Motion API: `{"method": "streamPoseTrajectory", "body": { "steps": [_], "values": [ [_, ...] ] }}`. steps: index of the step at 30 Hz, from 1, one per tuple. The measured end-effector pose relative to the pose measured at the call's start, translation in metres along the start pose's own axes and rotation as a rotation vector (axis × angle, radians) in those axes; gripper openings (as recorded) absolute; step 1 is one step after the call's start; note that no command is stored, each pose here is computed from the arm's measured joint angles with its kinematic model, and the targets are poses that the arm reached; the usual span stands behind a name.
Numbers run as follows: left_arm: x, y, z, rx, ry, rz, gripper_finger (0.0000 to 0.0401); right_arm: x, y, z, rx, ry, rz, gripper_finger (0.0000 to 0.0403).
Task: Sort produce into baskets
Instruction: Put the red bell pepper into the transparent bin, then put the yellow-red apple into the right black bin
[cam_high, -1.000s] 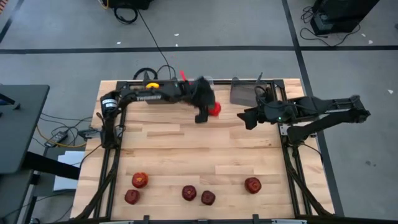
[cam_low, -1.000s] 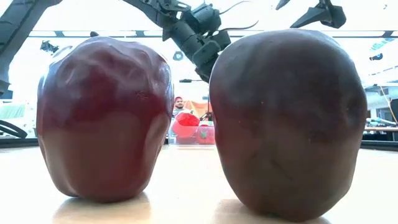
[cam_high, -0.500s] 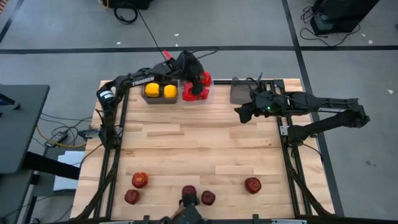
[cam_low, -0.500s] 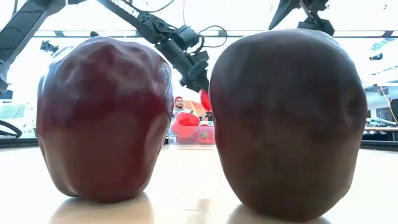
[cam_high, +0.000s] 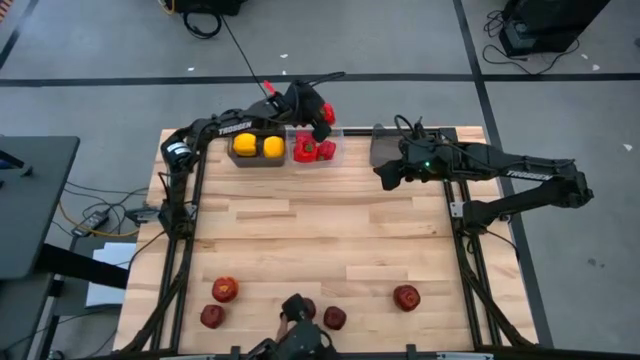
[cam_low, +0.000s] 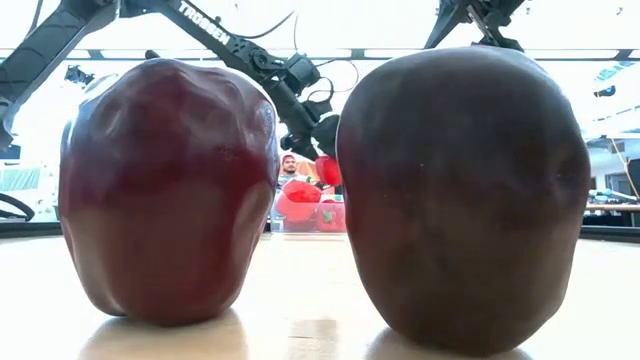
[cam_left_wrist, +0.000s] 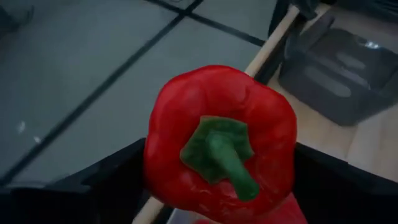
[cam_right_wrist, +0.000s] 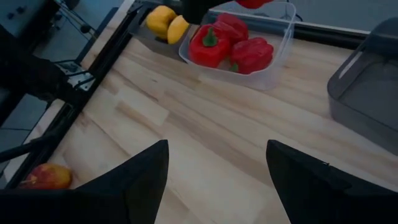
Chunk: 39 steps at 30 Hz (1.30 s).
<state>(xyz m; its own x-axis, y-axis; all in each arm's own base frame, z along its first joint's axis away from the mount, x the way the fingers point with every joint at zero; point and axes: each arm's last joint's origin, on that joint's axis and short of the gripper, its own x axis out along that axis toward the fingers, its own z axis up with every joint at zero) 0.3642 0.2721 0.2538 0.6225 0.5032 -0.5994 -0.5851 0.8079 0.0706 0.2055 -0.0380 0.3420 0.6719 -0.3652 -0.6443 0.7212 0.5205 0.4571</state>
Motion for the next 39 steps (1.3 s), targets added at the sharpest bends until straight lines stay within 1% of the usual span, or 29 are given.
{"method": "streamPoseTrajectory", "body": {
  "steps": [3,5,8,11,13,16,20,24,28,31,34,36,39],
  "values": [
    [0.0,0.001,-0.007,-0.021,0.067,-0.022,0.0385,0.0,0.0,0.0,0.006,-0.001,0.0,0.0279],
    [0.0,-0.001,-0.01,-0.016,0.101,-0.032,0.0395,0.0,0.0,0.0,0.006,-0.001,0.0,0.0279],
    [-0.001,-0.001,-0.011,-0.016,0.116,-0.036,0.0392,0.0,-0.001,0.001,0.005,0.002,0.001,0.0279],
    [-0.004,-0.001,-0.01,-0.056,0.118,-0.048,0.0392,0.001,0.0,0.002,0.011,0.028,0.031,0.0279],
    [-0.009,-0.003,-0.003,-0.092,0.096,-0.046,0.0394,0.001,0.001,0.002,0.023,0.031,0.05,0.0279],
    [-0.016,-0.004,0.004,-0.113,0.087,-0.041,0.0396,0.001,0.002,0.002,0.039,0.037,0.068,0.0278],
    [-0.027,-0.008,0.008,-0.109,0.136,-0.071,0.0397,0.002,0.002,0.002,0.009,0.023,0.047,0.0276],
    [-0.06,-0.018,0.023,-0.081,0.094,-0.099,0.0396,0.012,0.005,0.001,-0.001,0.049,0.044,0.0276],
    [-0.094,-0.026,0.027,-0.07,0.05,-0.114,0.0393,0.024,0.021,-0.002,0.013,0.054,0.126,0.0276],
    [-0.129,-0.032,0.026,-0.063,-0.015,-0.129,0.0393,0.035,0.039,-0.01,0.003,0.031,0.185,0.0276],
    [-0.165,-0.041,0.011,-0.063,-0.059,-0.16,0.0393,0.045,0.056,-0.02,0.009,-0.001,0.226,0.0276],
    [-0.184,-0.049,-0.006,-0.069,-0.076,-0.185,0.0393,0.052,0.068,-0.028,0.014,-0.02,0.25,0.0276],
    [-0.211,-0.061,-0.031,-0.105,-0.146,-0.239,0.0393,0.064,0.083,-0.043,0.024,-0.018,0.281,0.0276]
  ]
}}
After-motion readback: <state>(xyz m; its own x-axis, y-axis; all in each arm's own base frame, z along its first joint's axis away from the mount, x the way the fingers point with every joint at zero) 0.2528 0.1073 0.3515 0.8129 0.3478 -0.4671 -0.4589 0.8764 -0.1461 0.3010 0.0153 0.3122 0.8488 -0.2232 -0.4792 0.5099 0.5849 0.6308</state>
